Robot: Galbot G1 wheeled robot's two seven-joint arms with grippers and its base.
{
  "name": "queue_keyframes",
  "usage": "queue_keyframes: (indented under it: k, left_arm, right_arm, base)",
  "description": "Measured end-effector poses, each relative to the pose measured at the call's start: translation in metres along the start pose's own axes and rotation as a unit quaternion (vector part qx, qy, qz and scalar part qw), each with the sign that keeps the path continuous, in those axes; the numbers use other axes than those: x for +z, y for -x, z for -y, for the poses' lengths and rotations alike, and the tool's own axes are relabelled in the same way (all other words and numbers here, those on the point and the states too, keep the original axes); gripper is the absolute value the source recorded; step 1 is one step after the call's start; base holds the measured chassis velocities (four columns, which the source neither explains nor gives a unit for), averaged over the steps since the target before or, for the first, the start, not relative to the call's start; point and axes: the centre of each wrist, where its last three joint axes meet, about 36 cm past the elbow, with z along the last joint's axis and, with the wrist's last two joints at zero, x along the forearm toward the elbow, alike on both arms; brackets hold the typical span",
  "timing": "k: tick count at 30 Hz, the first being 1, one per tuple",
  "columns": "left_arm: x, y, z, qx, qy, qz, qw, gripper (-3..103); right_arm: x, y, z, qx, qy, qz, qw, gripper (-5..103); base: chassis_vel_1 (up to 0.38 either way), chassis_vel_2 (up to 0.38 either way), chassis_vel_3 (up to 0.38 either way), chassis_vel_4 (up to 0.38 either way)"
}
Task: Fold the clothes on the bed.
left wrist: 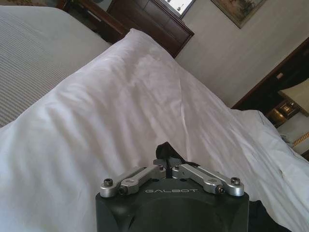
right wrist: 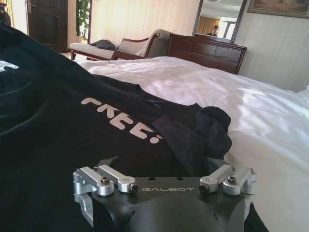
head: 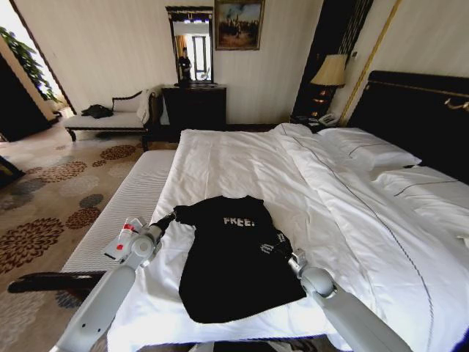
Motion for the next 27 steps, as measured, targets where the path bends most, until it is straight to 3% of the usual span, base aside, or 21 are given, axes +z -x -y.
queue_keyframes:
  k: [4, 10, 13, 19, 20, 22, 25, 27]
  left_arm:
    - [0.0, -0.001, 0.0, -0.001, 0.0, 0.001, 1.0, 0]
    - [-0.003, -0.003, 0.002, -0.001, 0.004, 0.002, 1.0, 0]
    - [-0.004, -0.004, 0.001, -0.002, 0.005, 0.003, 1.0, 0]
    - [-0.001, -0.005, -0.001, -0.004, 0.004, 0.001, 1.0, 0]
    - [-0.001, -0.005, -0.001, -0.004, 0.004, 0.001, 1.0, 0]
    - [0.0, -0.005, -0.001, -0.004, 0.003, 0.001, 1.0, 0]
    - [0.0, -0.004, -0.001, -0.004, 0.004, 0.0, 1.0, 0]
    - [0.0, -0.004, -0.001, -0.004, 0.004, 0.001, 1.0, 0]
  right_arm:
    - [0.0, 0.005, 0.003, 0.004, 0.002, -0.006, 1.0, 100]
    - [-0.013, 0.019, 0.005, 0.019, 0.048, -0.008, 0.999, 100]
    - [-0.016, 0.02, 0.004, 0.018, 0.051, -0.005, 0.999, 103]
    - [-0.014, 0.017, 0.001, 0.019, 0.055, -0.008, 0.998, 79]
    - [-0.014, 0.017, 0.001, 0.019, 0.055, -0.008, 0.998, 79]
    - [-0.014, 0.017, 0.0, 0.019, 0.055, -0.007, 0.998, 68]
    - [-0.015, 0.017, 0.0, 0.019, 0.055, -0.006, 0.998, 63]
    - [-0.016, 0.018, 0.0, 0.019, 0.055, -0.005, 0.998, 52]
  base:
    - [0.0, 0.0, 0.0, 0.0]
    - [0.0, 0.0, 0.0, 0.0]
    - [0.0, 0.0, 0.0, 0.0]
    - [0.0, 0.0, 0.0, 0.0]
    - [0.0, 0.0, 0.0, 0.0]
    - [0.0, 0.0, 0.0, 0.0]
    - [0.0, 0.0, 0.0, 0.0]
    - [0.0, 0.0, 0.0, 0.0]
